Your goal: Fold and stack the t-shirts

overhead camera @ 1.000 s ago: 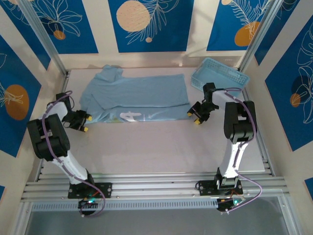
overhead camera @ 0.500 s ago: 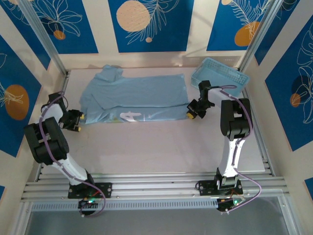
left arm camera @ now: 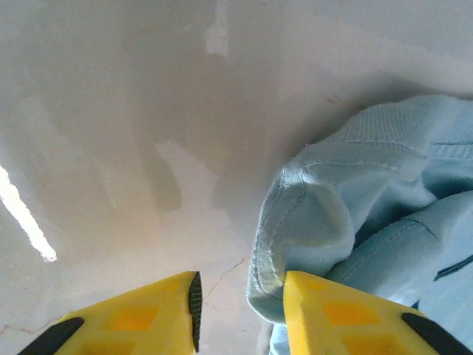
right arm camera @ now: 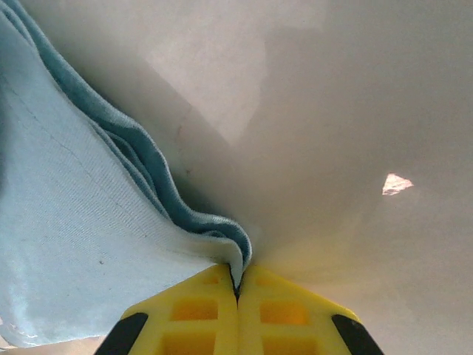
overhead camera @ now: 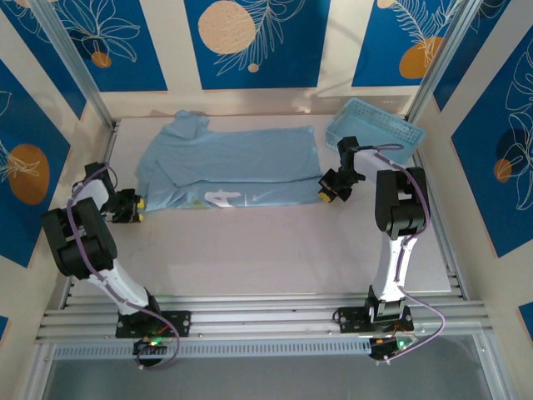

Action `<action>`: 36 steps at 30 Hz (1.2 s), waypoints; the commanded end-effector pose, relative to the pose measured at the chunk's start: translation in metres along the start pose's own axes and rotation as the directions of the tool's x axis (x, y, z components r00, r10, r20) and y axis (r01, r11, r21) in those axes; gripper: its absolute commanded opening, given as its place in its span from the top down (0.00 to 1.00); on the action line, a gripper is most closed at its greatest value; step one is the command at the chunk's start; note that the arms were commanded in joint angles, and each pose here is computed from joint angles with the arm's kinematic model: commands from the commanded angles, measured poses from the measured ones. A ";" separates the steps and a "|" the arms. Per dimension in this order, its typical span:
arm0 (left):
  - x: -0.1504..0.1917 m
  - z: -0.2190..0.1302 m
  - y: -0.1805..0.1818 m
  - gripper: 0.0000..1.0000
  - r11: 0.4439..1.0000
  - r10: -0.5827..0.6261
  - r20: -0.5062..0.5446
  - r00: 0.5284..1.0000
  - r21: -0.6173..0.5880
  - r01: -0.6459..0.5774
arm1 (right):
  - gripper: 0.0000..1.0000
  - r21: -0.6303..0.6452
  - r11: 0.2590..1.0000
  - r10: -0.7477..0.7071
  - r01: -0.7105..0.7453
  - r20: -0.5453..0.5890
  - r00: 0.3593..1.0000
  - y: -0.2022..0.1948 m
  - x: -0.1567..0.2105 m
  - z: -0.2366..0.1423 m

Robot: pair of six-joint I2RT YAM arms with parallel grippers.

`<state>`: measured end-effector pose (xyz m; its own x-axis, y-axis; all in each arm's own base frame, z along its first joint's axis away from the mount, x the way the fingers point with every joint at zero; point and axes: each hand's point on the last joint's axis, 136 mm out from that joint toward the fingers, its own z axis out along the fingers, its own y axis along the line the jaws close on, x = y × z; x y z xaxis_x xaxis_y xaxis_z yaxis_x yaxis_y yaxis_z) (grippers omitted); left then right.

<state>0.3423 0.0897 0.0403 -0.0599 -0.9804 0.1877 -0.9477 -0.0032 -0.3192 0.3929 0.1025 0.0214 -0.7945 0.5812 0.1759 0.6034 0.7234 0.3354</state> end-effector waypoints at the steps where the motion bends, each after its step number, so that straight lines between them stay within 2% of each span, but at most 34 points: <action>1: -0.006 0.006 -0.005 0.72 0.999 -0.042 -0.018 0.999 -0.011 0.041 | 1.00 0.032 0.999 -0.014 0.013 0.005 1.000 -0.001 0.002 -0.005; 3: -0.009 0.008 -0.007 0.77 0.999 -0.045 -0.015 0.999 -0.020 0.045 | 1.00 0.039 0.999 -0.017 0.017 0.009 1.000 -0.002 0.001 -0.006; 6: -0.011 0.006 -0.003 1.00 0.996 -0.056 -0.013 0.998 -0.072 0.055 | 1.00 0.059 0.998 -0.020 0.019 0.013 1.000 -0.005 0.001 -0.008; 15: -0.015 -0.019 0.022 1.00 0.978 -0.087 0.043 0.995 -0.184 0.094 | 1.00 0.147 0.989 -0.005 -0.004 0.060 0.998 -0.029 -0.004 -0.020; 22: 0.000 -0.023 0.046 1.00 0.966 -0.075 -0.007 0.997 -0.248 0.071 | 1.00 0.204 0.979 0.010 -0.024 0.069 0.998 -0.050 0.004 -0.029; 28: 0.016 -0.027 0.078 1.00 0.950 -0.051 -0.041 0.998 -0.310 0.036 | 1.00 0.296 0.948 0.098 -0.118 0.082 0.992 -0.095 0.023 -0.045; 36: 0.040 -0.038 0.136 1.00 0.918 -0.019 -0.046 0.999 -0.397 -0.001 | 1.00 0.379 0.898 0.208 -0.222 0.077 0.975 -0.143 0.069 -0.057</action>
<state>0.2273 0.0578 0.0369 -0.0385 -0.9629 0.2670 -0.9990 0.0436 0.0135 0.2749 0.0294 0.0322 -0.6900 0.7025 0.1742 0.7137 0.7004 0.0026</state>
